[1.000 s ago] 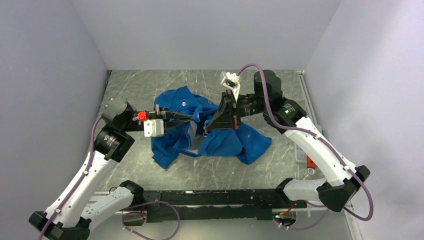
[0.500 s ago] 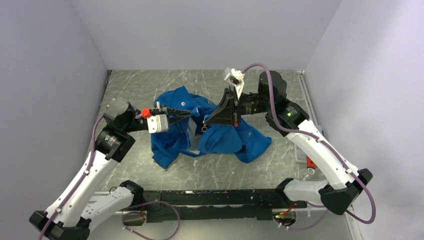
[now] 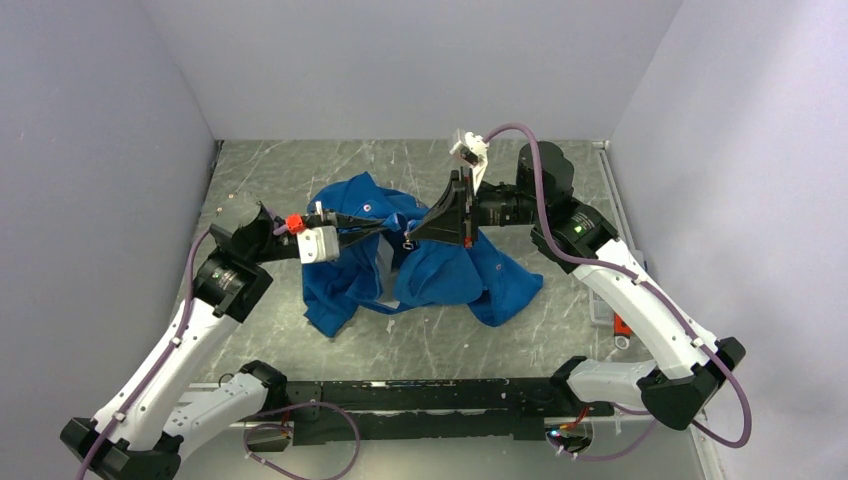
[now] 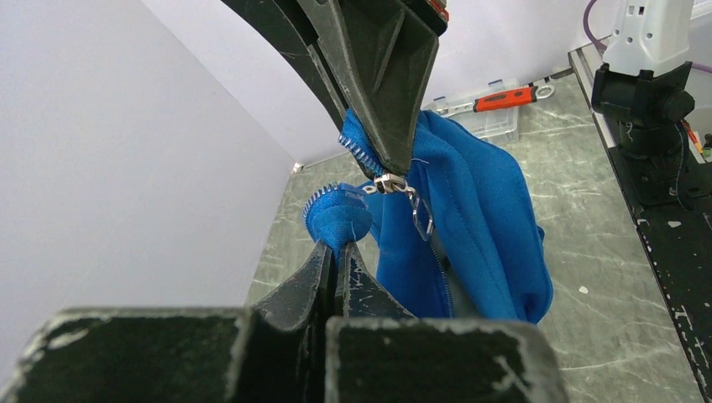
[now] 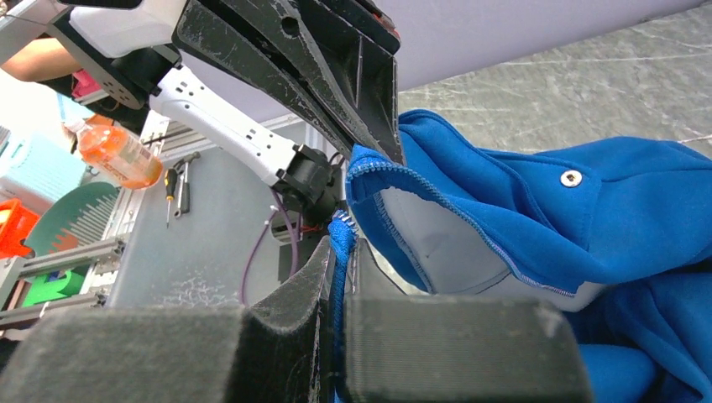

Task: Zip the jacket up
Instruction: Insert the zipper into the jacket.

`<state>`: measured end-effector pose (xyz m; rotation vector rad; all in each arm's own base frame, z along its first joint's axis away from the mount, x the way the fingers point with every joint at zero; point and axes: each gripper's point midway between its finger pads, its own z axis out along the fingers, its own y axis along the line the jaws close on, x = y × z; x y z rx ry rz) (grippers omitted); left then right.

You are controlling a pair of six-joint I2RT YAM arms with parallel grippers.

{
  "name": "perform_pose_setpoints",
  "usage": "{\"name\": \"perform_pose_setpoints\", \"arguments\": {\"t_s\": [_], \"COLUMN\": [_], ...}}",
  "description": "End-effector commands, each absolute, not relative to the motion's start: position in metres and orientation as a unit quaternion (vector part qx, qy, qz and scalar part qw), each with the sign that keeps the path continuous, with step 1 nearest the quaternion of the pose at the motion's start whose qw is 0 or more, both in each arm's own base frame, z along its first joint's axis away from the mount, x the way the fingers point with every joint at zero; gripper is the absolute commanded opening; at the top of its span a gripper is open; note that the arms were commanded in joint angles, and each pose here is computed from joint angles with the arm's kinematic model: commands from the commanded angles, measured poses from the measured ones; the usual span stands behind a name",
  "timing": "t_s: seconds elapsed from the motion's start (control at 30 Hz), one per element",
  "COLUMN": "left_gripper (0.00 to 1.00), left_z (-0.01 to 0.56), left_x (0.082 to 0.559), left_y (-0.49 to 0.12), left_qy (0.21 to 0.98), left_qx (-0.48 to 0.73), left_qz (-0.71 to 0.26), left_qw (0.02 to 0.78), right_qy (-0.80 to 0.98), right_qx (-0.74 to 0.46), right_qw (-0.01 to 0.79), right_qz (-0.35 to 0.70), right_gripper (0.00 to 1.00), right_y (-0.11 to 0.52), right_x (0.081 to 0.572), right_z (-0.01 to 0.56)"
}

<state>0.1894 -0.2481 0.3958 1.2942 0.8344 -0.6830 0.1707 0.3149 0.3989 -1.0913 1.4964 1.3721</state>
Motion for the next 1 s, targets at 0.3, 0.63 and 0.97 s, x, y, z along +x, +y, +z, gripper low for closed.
{"name": "perform_pose_setpoints", "arguments": {"t_s": [0.3,0.63,0.97], "left_gripper": [0.00,0.00,0.00], "left_z": [0.4084,0.4063,0.4045], "left_x": [0.1860,0.1867,0.1867], "left_y": [-0.2494,-0.2506,-0.2503], "left_qy": [0.342,0.342,0.342], "left_qx": [0.574,0.576,0.578], "left_qz": [-0.300,-0.300,-0.296], "left_qw": [0.681,0.679,0.679], "right_qy": [0.563,0.560,0.557], "right_qx": [-0.431,-0.433,-0.432], "right_qw": [0.443,0.442,0.445], "right_qz": [0.548,0.551,0.553], "right_gripper": [0.00,0.00,0.00], "right_y": [0.3181,0.3207,0.3204], "right_x": [0.1735,0.1748,0.1743], "right_z": [0.4242,0.4275,0.4310]}}
